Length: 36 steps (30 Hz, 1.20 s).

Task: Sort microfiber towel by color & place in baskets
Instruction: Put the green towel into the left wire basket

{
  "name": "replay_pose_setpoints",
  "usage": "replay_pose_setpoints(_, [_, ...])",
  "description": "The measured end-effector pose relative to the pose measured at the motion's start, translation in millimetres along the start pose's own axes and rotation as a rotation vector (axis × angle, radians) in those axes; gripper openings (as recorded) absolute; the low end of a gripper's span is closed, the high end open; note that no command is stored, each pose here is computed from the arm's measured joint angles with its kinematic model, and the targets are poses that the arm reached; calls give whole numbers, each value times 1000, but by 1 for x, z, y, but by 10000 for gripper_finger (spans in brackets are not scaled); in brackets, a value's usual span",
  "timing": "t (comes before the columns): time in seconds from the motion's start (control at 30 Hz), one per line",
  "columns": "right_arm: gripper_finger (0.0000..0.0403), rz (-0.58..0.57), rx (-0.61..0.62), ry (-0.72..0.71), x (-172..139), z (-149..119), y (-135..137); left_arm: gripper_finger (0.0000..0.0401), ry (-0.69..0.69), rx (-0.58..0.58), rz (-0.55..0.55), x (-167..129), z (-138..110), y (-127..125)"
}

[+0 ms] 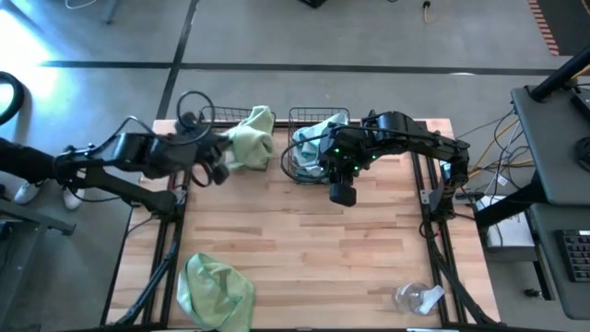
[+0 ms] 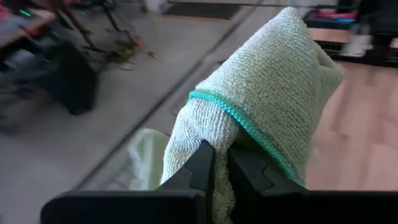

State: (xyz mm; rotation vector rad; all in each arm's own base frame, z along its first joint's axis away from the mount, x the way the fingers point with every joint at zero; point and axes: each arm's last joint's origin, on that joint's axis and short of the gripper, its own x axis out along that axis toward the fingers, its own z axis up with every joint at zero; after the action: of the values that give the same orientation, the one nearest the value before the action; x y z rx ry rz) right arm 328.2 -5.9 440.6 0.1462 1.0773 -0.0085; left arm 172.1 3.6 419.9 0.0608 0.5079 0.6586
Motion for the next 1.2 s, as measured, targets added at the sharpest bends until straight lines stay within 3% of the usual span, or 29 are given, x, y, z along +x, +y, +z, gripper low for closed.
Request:
replay_pose_setpoints(0.37, [82, 0, -12, 0, 0, 0, 0, 14, -51, 171, 228, -22, 19, 23])
replay_pose_setpoints(1.2, [82, 0, 10, 0, 0, 0, 0, 14, -78, 306, 253, -45, 12, 48])
